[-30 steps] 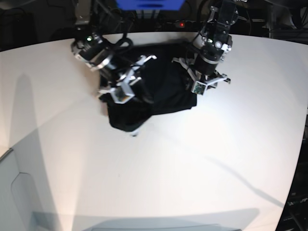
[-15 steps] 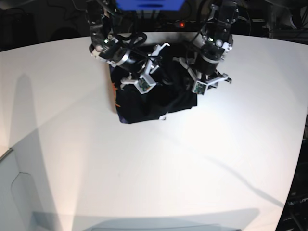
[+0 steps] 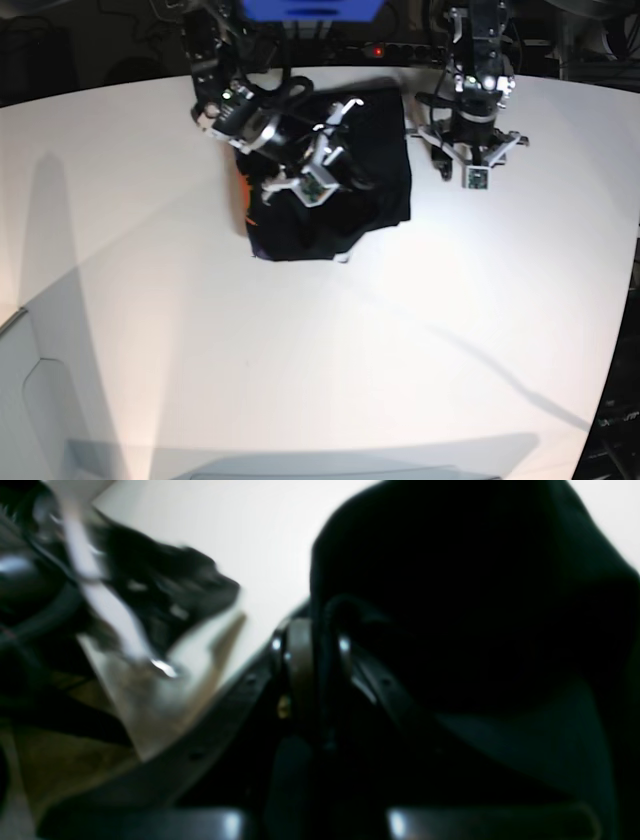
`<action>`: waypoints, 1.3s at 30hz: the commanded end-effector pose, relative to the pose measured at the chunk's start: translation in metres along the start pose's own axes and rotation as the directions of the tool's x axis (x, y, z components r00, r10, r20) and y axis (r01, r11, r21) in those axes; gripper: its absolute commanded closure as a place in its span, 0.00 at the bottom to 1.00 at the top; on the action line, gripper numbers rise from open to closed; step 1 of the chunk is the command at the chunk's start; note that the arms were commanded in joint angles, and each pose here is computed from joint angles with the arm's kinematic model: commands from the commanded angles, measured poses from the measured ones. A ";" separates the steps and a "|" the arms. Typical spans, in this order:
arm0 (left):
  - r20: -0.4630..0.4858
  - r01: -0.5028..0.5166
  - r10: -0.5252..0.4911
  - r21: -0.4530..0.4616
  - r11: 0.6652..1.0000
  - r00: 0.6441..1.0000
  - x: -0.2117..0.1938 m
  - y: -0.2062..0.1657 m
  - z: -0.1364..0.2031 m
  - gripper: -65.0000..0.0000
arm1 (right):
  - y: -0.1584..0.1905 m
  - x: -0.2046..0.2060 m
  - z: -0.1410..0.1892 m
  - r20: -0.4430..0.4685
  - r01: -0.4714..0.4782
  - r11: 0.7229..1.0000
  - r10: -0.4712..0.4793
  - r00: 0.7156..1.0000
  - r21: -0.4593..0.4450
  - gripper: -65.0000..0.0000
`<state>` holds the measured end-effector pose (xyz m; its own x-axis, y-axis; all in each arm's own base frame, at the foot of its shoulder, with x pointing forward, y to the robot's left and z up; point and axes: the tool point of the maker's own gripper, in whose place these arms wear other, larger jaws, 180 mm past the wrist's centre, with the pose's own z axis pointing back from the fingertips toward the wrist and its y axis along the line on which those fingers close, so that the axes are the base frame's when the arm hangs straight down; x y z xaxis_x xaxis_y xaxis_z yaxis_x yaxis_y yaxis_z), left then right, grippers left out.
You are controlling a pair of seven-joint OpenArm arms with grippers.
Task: Fold the T-shirt properly
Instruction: 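Release the left gripper and drag the bundle with the right gripper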
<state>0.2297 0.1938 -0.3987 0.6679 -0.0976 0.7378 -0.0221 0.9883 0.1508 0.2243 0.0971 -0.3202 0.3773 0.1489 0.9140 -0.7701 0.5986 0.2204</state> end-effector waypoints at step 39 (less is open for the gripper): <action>0.152 -0.310 0.291 0.122 0.943 0.945 0.023 0.086 0.029 0.63 | 0.080 -0.025 -0.071 -0.089 -0.016 0.945 0.047 0.995 0.326 0.58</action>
<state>0.2194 0.2719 -0.3588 0.5383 0.1901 0.8210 -0.3204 0.9473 -0.0092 0.1836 0.1893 -0.3687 0.4072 0.3055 0.8608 -0.8942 0.3254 0.3075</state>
